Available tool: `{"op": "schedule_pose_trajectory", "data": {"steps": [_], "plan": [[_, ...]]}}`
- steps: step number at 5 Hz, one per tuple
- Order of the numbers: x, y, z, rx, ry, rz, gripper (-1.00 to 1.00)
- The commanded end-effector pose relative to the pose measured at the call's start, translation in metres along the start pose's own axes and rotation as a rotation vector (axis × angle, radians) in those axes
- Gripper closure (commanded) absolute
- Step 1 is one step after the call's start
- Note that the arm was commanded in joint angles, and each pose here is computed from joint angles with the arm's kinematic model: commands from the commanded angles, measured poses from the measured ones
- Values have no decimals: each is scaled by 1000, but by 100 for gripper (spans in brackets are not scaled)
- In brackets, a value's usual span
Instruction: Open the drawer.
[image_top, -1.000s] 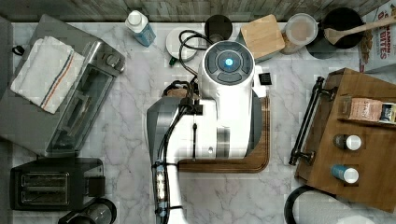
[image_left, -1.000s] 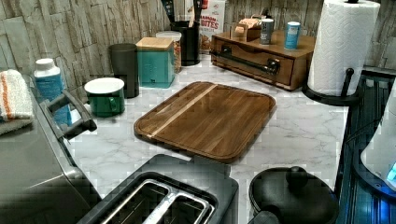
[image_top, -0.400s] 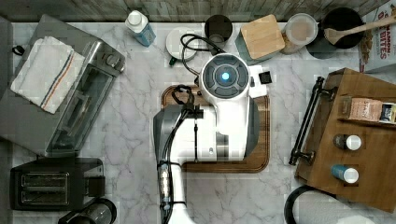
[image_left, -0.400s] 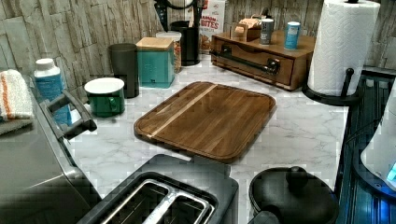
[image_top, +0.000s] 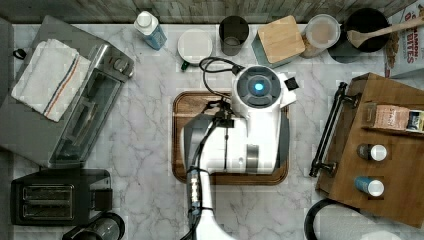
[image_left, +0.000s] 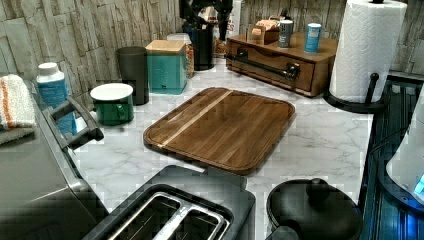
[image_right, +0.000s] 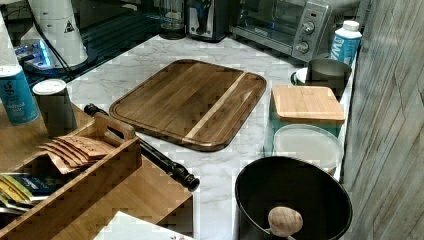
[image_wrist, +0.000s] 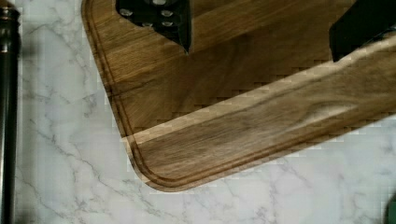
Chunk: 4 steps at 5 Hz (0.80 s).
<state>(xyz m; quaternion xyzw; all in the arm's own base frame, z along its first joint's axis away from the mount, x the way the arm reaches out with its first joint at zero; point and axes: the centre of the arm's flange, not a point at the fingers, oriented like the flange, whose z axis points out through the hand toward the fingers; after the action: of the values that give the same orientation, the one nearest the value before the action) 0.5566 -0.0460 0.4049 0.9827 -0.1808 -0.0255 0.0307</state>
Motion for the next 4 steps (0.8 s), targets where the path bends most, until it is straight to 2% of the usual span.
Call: {"op": "schedule_pose_trajectory", "data": {"steps": [1, 3, 4], "plan": [[39, 134, -16, 44, 105, 135, -100], [66, 164, 10, -5, 118, 105, -100], [67, 170, 18, -6, 128, 84, -100]]}}
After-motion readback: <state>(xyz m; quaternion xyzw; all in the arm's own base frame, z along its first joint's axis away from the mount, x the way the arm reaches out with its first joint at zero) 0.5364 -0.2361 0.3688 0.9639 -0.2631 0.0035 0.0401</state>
